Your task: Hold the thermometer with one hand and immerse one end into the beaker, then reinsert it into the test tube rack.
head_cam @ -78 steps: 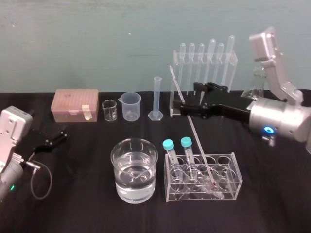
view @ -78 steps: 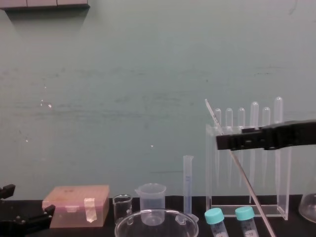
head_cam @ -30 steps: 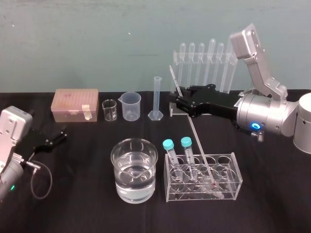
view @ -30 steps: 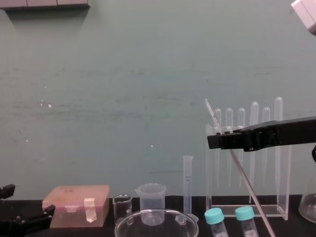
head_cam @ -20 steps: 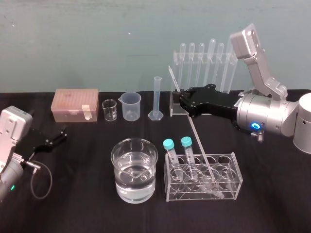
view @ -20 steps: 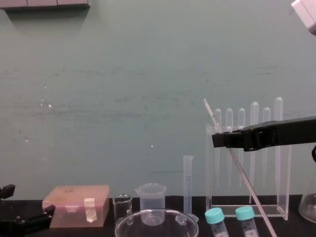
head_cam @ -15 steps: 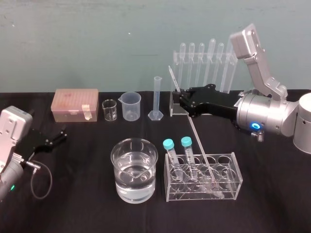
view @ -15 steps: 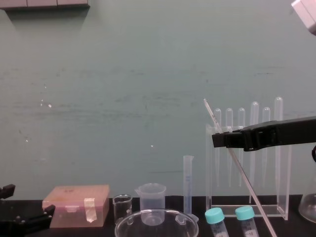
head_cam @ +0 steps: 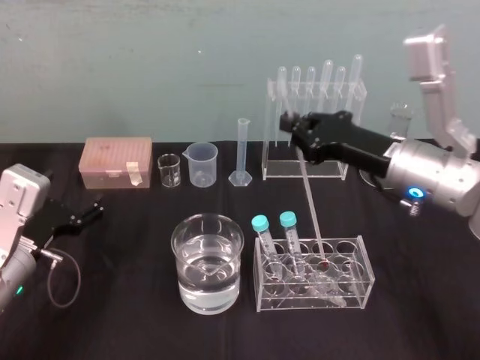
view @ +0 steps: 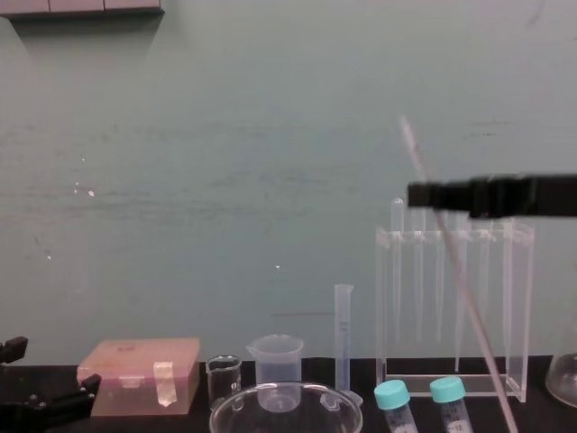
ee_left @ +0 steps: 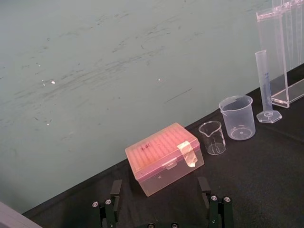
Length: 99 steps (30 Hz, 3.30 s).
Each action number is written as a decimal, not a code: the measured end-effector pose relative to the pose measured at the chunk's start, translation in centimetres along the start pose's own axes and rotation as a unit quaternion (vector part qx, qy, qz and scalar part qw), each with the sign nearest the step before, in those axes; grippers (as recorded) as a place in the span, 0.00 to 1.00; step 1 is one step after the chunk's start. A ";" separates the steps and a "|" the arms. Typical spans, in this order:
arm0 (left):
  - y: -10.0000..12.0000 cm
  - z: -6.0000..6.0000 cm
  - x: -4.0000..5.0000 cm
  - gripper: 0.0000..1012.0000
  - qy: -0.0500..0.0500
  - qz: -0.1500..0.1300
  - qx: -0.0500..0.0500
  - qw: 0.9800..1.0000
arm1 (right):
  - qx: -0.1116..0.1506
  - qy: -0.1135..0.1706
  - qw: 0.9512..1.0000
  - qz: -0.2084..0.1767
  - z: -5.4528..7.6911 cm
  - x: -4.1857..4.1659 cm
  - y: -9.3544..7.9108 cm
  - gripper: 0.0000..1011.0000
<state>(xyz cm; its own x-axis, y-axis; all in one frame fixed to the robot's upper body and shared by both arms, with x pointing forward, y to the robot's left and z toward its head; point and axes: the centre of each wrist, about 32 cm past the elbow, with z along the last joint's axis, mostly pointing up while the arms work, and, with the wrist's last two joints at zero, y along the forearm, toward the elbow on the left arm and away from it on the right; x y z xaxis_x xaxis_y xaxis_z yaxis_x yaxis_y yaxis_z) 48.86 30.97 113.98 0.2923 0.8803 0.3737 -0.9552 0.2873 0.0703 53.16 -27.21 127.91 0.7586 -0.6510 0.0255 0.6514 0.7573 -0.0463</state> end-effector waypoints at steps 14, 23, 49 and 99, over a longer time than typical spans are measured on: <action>0.0 0.0 0.00 1.00 0.000 0.000 0.000 1.000 | 0.100 0.015 0.995 -0.011 -0.8 -0.37 -3.2 0.06; 0.0 0.0 0.00 1.00 0.000 0.000 0.000 1.000 | 0.154 -0.008 0.988 0.033 3.8 0.64 -3.1 0.06; 0.0 0.0 0.00 1.00 0.000 0.000 0.000 1.000 | 0.179 0.043 0.953 0.242 5.1 -2.20 8.1 0.06; 0.0 0.0 0.00 1.00 0.000 0.000 0.000 1.000 | 0.091 0.052 0.967 0.234 -4.3 -1.88 8.2 0.06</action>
<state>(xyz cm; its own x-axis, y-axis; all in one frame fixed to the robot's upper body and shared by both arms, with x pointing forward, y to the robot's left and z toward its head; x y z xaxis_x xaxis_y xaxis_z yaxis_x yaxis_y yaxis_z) 48.86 30.97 113.98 0.2922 0.8803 0.3737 -0.9553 0.2873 0.0703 57.00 -20.02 123.15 0.9718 -0.2289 -0.0569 0.2349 0.9608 0.1474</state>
